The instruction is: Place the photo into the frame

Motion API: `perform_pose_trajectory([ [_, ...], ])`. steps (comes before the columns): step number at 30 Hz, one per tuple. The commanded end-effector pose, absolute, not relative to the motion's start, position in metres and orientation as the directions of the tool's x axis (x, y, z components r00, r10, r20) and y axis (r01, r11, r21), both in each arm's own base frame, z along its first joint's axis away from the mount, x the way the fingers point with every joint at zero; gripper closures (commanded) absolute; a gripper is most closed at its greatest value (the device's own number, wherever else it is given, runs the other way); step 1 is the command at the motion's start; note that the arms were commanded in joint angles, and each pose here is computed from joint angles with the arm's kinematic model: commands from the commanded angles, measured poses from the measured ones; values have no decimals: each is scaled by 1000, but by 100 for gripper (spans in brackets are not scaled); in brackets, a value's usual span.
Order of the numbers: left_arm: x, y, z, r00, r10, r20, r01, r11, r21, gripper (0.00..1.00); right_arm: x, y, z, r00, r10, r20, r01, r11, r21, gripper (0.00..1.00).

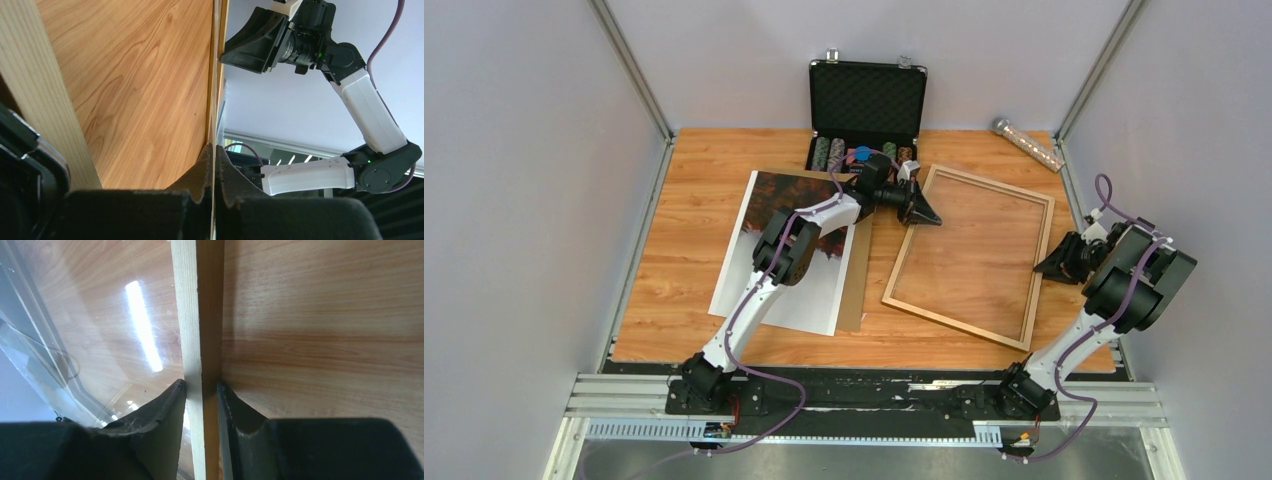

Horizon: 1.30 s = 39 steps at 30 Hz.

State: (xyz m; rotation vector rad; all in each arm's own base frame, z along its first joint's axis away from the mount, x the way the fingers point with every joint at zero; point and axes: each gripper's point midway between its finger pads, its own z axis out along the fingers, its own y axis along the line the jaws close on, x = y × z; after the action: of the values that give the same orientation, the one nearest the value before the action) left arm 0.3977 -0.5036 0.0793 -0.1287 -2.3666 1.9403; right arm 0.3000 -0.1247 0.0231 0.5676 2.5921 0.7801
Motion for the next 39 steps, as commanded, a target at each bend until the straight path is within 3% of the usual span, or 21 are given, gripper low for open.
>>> perform_pose_trajectory([
  [1,374,-504,83,-974,149,171,-129,256,-958,100,309,-134,22,-848,442,-294,237,811,535,68],
  [13,372,-504,77,-968,141,208,-170,238,-956,100,312,-133,27,-838,458,-295,239,796,556,60],
  [39,361,-503,79,-958,157,241,-203,227,-953,100,314,-131,27,-833,475,-282,239,771,590,63],
])
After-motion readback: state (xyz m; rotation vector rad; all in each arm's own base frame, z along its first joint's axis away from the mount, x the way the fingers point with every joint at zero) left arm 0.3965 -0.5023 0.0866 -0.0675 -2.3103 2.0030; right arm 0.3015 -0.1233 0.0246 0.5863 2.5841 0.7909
